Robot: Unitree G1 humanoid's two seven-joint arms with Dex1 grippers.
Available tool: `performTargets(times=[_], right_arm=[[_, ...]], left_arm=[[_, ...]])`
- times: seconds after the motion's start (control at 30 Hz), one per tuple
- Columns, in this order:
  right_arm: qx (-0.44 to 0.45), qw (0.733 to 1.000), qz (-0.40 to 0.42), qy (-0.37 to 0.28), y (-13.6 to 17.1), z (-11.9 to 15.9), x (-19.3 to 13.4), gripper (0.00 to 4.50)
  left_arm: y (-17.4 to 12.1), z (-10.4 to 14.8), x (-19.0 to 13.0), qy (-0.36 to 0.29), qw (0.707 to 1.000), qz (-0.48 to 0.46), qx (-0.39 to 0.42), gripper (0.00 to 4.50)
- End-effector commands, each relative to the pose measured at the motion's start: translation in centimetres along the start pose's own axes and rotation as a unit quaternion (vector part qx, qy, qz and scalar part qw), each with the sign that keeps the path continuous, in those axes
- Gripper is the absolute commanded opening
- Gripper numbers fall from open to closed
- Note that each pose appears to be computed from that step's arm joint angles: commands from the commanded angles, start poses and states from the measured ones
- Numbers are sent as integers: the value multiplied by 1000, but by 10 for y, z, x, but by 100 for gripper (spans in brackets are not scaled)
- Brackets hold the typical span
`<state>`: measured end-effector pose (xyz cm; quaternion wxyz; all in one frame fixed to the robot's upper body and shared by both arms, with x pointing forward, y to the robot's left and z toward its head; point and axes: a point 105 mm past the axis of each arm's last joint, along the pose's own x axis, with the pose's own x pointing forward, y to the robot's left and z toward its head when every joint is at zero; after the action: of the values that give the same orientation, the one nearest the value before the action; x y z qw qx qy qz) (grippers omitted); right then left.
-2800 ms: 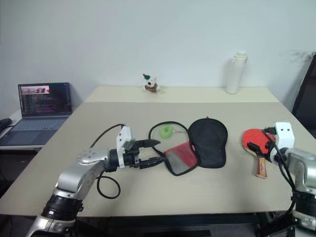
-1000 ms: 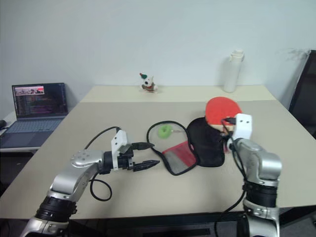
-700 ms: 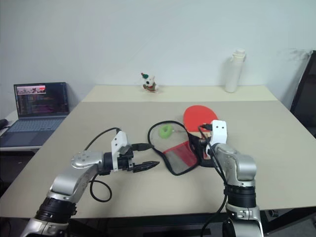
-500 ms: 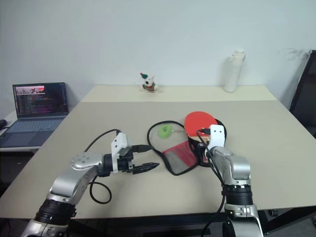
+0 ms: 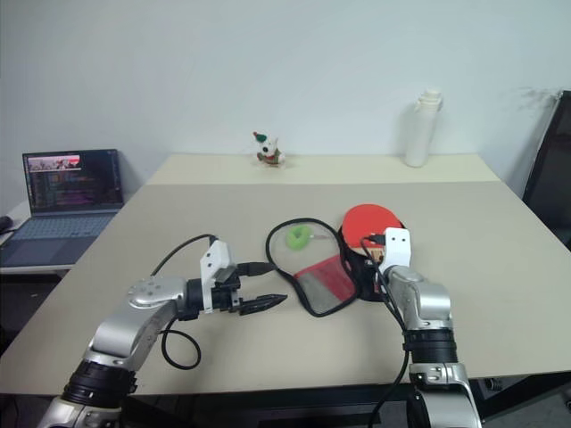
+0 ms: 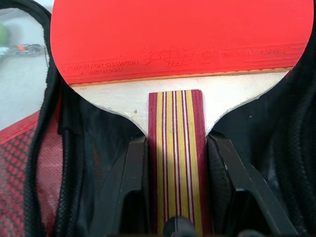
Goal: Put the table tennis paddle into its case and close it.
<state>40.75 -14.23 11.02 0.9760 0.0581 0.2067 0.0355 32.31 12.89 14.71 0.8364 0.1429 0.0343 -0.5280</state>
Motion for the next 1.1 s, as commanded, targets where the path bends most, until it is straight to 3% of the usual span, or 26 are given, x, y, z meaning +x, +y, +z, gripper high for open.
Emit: performTargets(times=[0.03, 0.57, 0.9, 1.1], right_arm=[[-9, 1000, -6, -29, -2, 15, -6, 117], [-7, 1000, -4, -9, -1, 5, -10, 117], [-4, 1000, 7, -21, 5, 10, -11, 449], [-48, 980, 178, -80, 48, 41, -53, 449]], left_arm=[[1, 15, -4, -17, 999, 3, 27, 397], [0, 14, -2, -19, 999, 3, 26, 397], [1, 12, -4, -17, 1000, 11, 21, 397], [15, 3, -15, 0, 999, 48, 15, 397]])
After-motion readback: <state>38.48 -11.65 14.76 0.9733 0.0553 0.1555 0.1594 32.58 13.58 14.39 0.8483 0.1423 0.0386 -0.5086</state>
